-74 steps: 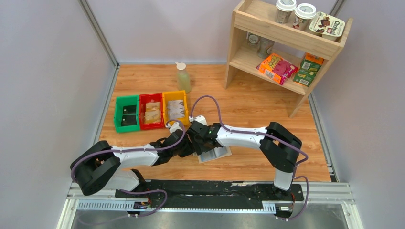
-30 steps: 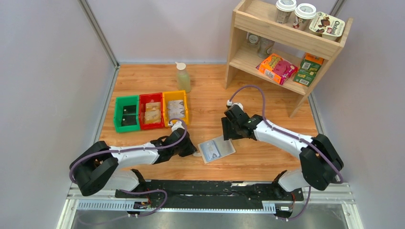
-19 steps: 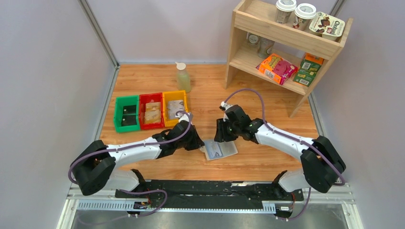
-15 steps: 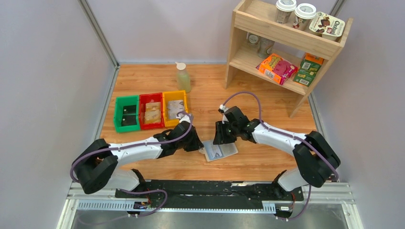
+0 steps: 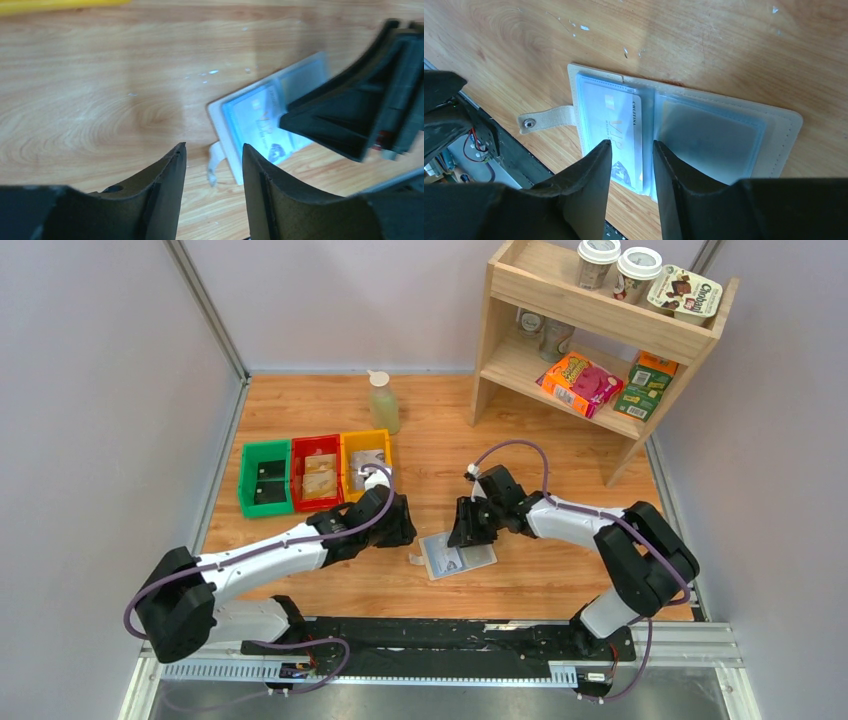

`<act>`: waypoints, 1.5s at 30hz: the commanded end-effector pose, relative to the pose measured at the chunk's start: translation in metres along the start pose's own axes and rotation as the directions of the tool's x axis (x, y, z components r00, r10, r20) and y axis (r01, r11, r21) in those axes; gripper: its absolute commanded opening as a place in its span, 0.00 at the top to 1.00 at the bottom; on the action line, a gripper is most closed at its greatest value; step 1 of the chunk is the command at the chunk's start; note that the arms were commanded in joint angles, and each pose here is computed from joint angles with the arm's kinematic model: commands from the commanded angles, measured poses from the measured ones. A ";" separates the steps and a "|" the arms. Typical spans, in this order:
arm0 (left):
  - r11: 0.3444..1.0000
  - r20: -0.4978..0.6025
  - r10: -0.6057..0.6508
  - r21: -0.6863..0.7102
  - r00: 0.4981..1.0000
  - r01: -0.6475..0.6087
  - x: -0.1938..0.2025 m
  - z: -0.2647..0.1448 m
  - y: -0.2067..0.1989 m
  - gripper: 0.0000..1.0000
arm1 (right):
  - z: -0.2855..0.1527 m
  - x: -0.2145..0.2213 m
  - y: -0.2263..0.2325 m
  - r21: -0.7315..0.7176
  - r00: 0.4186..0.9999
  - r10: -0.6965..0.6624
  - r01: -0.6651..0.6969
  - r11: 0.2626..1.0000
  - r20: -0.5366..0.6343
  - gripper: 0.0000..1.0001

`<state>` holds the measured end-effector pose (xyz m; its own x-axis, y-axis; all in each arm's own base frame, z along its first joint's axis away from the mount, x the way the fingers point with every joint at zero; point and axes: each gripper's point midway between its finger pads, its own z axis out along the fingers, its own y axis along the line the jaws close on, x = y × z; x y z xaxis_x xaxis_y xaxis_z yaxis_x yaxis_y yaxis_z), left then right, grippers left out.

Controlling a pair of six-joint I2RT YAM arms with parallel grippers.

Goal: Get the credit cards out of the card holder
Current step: Remove the credit card from the card holder.

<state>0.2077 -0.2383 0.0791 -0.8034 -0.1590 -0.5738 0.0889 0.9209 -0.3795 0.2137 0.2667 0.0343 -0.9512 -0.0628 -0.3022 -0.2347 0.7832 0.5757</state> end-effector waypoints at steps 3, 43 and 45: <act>0.971 0.000 -0.010 0.239 1.000 0.010 -0.019 -0.015 -0.071 0.51 | 0.004 -0.005 0.005 -0.080 1.000 0.029 -0.028 0.996 0.011 0.60; 0.999 -0.187 -0.046 0.007 0.981 0.048 0.057 0.059 -0.011 0.85 | -0.015 -0.008 0.037 -0.288 0.999 0.014 -0.002 0.958 0.039 0.70; 0.999 -0.190 -0.034 -0.007 0.981 0.033 0.057 0.060 -0.009 0.86 | -0.014 -0.007 0.038 -0.298 0.999 0.013 -0.003 0.955 0.031 0.70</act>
<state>0.1945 -0.2979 0.0238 -0.9036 -0.1606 -0.3972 0.0681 0.8615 -0.5032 0.2071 0.2782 0.0513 -0.9591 -0.0279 -0.2817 -0.2352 0.6322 0.7383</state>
